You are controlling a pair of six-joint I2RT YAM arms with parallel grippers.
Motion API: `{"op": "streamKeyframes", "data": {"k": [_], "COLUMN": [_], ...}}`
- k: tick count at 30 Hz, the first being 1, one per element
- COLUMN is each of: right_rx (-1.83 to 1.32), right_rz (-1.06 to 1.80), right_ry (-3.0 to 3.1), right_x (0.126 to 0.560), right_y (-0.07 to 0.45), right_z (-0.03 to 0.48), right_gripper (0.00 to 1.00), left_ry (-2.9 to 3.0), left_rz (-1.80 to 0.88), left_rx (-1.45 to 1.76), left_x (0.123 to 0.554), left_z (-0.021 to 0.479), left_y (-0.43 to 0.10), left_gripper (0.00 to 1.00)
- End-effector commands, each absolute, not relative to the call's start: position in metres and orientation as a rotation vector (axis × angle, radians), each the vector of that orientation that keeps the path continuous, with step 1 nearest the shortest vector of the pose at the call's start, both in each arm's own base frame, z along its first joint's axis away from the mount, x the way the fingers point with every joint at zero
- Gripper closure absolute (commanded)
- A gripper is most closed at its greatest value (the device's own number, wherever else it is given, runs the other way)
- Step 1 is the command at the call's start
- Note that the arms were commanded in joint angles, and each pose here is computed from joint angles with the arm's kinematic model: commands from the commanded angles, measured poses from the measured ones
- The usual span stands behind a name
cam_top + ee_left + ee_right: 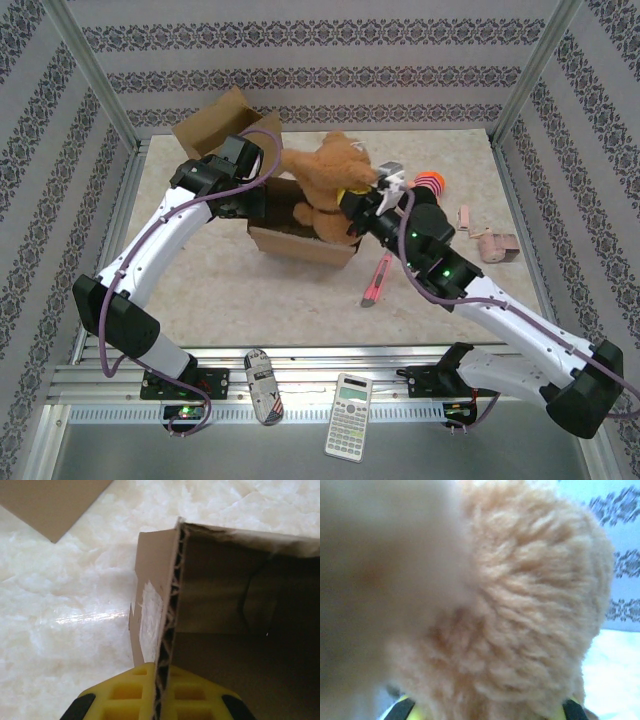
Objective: Unpack the express box
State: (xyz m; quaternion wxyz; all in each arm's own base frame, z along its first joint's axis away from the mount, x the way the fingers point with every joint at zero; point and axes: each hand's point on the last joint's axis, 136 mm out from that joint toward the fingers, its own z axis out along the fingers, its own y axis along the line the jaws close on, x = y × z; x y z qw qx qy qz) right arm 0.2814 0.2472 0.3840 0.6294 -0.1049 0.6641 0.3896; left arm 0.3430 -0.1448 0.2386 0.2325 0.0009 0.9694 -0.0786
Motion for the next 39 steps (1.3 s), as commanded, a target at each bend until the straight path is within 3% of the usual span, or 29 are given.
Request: {"op": "streamKeyframes", "data": {"k": [1,11,17,29,33,39], "right_rx": [-0.098,0.035,0.168,0.479,0.519,0.59], "right_rz": [1.005,0.914,0.881,1.001,1.002,1.01], "right_ry": [1.31,1.357,1.487,1.933,2.024,2.12], "right_x": [0.272,0.289,0.322,0.449,0.478,0.515], "right_y": [0.226,0.189,0.155,0.119,0.125,0.133], "right_z": [0.444,0.464,0.455,0.315,0.274,0.216], "right_gripper": [1.0,1.0,1.0,1.0,1.0,1.0], "left_ry": [2.7,2.729,2.732,2.741,2.744,2.707], "left_rz": [-0.178,-0.125,-0.104,-0.094,-0.108,-0.164], "left_rx": [-0.061,-0.188,-0.281,-0.446,-0.457,-0.446], "left_x": [0.336,0.337,0.337,0.351,0.354,0.363], "left_z": [0.231,0.216,0.214,0.194,0.192,0.205], "left_y": [-0.134,-0.105,-0.083,-0.057,-0.058,-0.063], "left_gripper": [1.0,1.0,1.0,1.0,0.9,0.67]}}
